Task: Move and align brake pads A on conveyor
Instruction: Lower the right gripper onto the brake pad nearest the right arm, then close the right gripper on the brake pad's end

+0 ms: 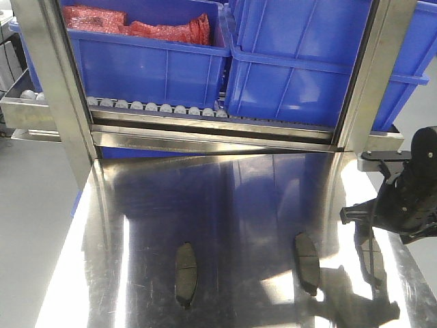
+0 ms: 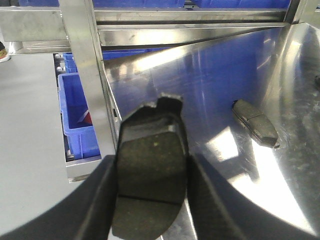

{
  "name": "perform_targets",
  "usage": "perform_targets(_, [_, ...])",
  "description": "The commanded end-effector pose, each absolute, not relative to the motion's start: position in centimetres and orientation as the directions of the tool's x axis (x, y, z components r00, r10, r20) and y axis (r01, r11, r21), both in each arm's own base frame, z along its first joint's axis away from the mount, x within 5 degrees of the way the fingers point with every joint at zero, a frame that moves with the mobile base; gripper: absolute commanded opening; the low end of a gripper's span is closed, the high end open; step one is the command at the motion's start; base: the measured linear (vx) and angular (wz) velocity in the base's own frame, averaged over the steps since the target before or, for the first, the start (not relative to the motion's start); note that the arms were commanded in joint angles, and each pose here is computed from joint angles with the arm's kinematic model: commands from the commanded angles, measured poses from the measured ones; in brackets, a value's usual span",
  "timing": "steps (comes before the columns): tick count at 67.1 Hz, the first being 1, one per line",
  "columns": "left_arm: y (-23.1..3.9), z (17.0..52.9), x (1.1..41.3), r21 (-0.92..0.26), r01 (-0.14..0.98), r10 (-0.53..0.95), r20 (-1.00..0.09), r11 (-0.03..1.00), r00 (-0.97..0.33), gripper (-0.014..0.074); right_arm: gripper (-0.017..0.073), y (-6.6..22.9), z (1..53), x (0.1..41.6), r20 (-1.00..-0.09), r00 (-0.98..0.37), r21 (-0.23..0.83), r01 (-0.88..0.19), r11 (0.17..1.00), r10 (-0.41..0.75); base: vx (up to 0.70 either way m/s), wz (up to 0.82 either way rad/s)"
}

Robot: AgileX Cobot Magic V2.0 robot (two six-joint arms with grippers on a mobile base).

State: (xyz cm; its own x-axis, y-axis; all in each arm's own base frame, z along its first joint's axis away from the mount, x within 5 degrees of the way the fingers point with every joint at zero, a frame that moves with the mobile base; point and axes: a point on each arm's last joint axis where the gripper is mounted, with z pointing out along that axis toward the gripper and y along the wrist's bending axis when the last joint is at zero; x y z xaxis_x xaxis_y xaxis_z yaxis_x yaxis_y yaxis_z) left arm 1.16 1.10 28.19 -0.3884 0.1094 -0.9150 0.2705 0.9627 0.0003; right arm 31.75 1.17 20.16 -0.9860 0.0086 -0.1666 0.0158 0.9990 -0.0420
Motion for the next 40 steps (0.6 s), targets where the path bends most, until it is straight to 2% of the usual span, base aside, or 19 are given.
perform_targets(1, [1.0,29.6,1.4,0.0,0.278,0.087,-0.95,0.961,-0.299,-0.0006,0.0534,1.1,21.5,32.4,-0.238,-0.971,-0.044,0.014,0.999,0.003,0.0,0.0])
perform_targets(18, [1.0,29.6,1.4,0.0,0.278,0.087,-0.95,0.961,-0.299,-0.0006,0.0534,1.1,19.7,32.9,-0.192,-0.981,-0.046,0.013,0.999,0.004,0.0,0.0])
perform_targets(40, [1.0,29.6,1.4,0.0,0.278,0.087,-0.95,0.961,-0.299,-0.0006,0.0534,0.5,18.4,33.4,-0.175,-0.984,-0.044,0.03,0.999,0.021,0.0,0.0])
